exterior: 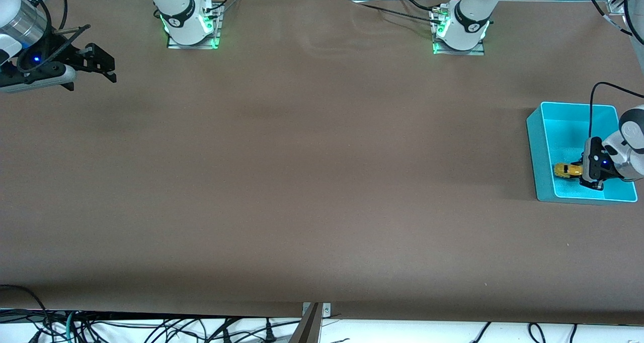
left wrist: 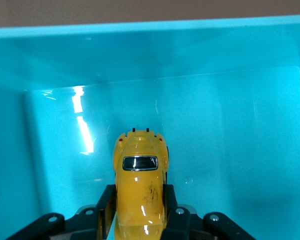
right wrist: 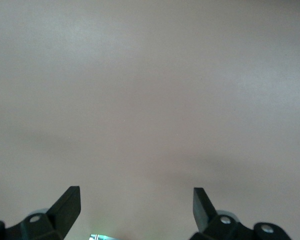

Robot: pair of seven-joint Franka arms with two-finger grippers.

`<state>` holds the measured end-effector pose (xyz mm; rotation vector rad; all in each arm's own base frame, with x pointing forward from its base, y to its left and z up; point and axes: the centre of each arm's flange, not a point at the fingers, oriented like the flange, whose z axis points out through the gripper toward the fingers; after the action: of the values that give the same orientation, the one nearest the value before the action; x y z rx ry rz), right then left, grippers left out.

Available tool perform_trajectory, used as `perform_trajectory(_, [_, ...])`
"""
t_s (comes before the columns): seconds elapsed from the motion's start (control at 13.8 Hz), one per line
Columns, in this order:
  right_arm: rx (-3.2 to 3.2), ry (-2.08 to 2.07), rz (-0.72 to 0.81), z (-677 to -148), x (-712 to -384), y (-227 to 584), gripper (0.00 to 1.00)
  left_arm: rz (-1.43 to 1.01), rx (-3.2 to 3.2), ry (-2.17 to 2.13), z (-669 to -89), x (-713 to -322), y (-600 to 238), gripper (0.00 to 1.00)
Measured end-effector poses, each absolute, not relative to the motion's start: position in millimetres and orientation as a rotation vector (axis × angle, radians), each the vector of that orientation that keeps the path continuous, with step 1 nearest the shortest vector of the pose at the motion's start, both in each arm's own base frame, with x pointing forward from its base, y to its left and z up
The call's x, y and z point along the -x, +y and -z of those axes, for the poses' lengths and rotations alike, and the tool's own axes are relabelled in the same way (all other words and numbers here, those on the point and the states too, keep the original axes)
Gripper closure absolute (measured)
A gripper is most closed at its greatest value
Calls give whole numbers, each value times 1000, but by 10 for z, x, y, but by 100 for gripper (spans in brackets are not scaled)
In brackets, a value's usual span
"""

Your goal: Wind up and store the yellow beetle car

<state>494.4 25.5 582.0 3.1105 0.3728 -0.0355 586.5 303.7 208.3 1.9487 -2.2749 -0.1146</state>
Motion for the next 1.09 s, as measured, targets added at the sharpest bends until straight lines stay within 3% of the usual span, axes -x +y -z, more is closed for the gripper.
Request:
perform_trajectory(0.29, [-3111, 372, 37, -5817, -4943, 255, 0, 116, -1945, -2271, -2045, -5855, 3034, 57])
perform_trajectory(0.36, [-3111, 372, 38, -5816, -4943, 255, 0, 116, -1946, -2271, -2049, -5855, 3034, 52])
perform_trajectory(0.73, [-3111, 372, 45, -5810, -4938, 262, 0, 143, -1990, -2185, -2213, -5848, 3019, 4])
perform_trajectory(1.09, [-3110, 381, 63, -5802, -4924, 291, 0, 248, -2158, -1948, -3128, -5919, 2529, 0])
